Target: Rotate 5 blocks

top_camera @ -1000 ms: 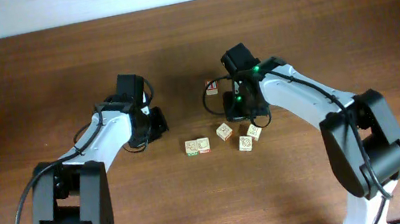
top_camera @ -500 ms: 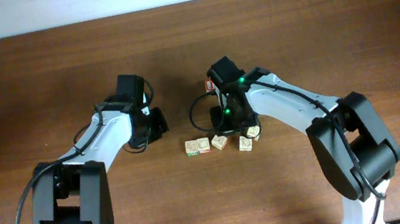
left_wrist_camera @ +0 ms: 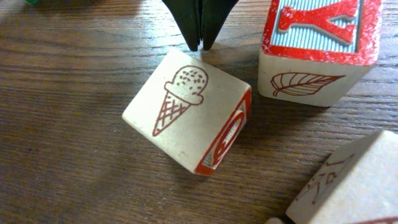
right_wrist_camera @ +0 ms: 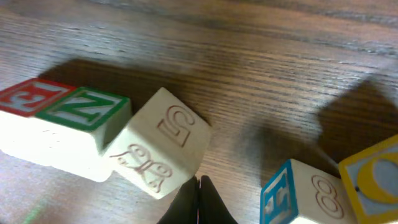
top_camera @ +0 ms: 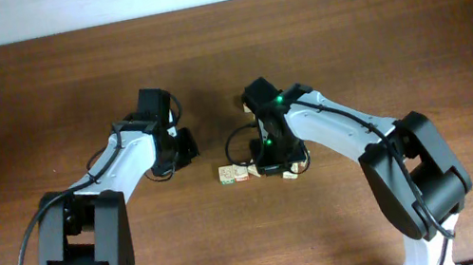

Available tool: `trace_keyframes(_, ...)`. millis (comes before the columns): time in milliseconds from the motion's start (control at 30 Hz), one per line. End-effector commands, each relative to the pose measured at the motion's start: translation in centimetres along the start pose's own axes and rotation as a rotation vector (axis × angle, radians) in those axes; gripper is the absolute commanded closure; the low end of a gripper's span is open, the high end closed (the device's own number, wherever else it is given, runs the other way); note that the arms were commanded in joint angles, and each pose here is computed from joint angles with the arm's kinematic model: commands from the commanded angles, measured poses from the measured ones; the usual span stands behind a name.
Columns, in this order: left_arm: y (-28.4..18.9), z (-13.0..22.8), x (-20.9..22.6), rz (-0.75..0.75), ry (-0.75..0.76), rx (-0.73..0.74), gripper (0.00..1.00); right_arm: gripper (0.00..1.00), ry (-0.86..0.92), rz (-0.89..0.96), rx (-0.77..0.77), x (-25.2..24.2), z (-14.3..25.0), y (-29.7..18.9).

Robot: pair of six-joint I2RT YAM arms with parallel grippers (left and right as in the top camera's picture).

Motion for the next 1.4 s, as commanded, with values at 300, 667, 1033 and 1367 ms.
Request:
trace_keyframes(300, -0.2, -0.3, -0.3, 0.002, -0.004, -0.012, 0.99, 0.96, -0.097, 0.024, -0.108, -0.9, -2.1, -0.5)
trace_keyframes(667, -0.2, -0.3, -0.3, 0.0, -0.005, -0.01, 0.99, 0.96, -0.224, 0.036, -0.238, 0.7, -5.4, -2.7)
trace_keyframes(1033, -0.2, -0.3, -0.2, -0.001, -0.005, -0.009, 0.98, 0.96, -0.219, 0.033, -0.172, 2.0, -4.6, 0.0)
trace_keyframes(1367, -0.2, -0.1, -0.3, 0.006, -0.005, -0.001, 0.97, 0.96, -0.026, 0.049, -0.109, -1.3, -3.7, -4.5)
Point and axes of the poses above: each gripper's point midway between its finger pads, its own y axis out along the fingers, its own x axis along the line the jaws close on, z = x × y, the point moved 4 cm from there along -y, back along the fingers, and after that the axes turned 14 degrees about -y, right-handed, at the moved point
